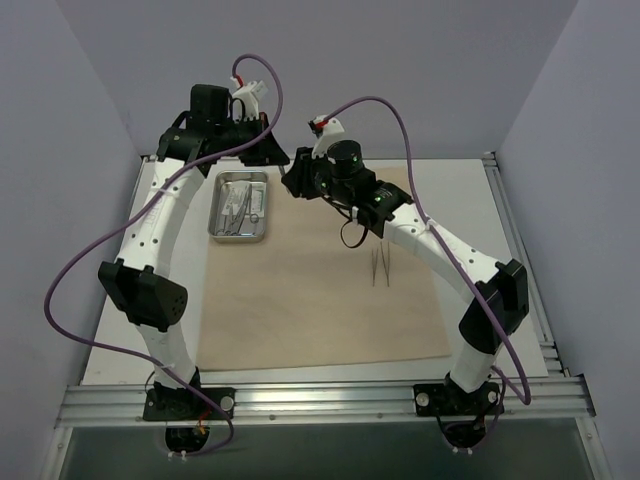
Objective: Open and lay out the surgical kit
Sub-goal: Place the medical item in the surgical kit.
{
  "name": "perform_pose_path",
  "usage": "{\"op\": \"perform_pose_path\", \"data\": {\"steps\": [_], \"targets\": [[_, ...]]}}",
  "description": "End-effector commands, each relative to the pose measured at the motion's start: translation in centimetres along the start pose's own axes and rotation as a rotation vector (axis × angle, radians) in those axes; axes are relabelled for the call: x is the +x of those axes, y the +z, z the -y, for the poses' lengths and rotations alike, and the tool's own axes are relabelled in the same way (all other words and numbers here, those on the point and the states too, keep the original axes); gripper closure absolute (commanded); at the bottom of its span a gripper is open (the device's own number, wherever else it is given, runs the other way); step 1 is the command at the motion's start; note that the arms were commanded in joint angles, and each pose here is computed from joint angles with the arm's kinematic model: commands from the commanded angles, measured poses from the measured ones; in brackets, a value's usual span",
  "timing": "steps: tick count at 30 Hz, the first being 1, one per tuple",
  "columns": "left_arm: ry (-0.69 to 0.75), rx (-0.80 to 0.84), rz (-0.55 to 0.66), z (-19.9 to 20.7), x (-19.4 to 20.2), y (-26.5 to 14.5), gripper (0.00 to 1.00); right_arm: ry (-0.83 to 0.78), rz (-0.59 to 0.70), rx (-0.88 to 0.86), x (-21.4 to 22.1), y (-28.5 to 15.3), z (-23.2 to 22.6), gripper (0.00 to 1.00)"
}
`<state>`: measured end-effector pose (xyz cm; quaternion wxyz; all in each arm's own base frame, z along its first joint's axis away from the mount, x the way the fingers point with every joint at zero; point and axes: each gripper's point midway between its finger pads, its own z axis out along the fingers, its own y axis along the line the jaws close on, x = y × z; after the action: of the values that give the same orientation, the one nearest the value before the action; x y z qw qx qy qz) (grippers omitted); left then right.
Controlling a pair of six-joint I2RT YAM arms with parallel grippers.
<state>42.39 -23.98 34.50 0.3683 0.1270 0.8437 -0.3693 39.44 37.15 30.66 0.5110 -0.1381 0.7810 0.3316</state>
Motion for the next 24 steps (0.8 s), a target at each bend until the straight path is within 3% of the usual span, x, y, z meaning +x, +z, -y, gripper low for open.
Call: {"op": "perform_pose_path", "data": {"steps": [1,10,17,24], "targets": [[0.008,0.030,0.029,0.93,-0.70,-0.01,0.98,-0.004,0.073,-0.029,-2.76,-0.19,-1.37,0.74],[0.004,0.036,0.023,0.99,-0.50,0.23,0.98,0.004,0.082,-0.032,-2.88,0.21,-1.42,0.83],[0.000,0.041,0.020,1.02,-0.39,0.30,0.98,0.016,0.076,-0.045,-2.50,0.37,-1.57,1.00],[-0.001,0.051,0.015,1.09,-0.30,0.43,0.98,0.017,0.082,-0.047,-2.40,0.03,-1.54,1.00]]}}
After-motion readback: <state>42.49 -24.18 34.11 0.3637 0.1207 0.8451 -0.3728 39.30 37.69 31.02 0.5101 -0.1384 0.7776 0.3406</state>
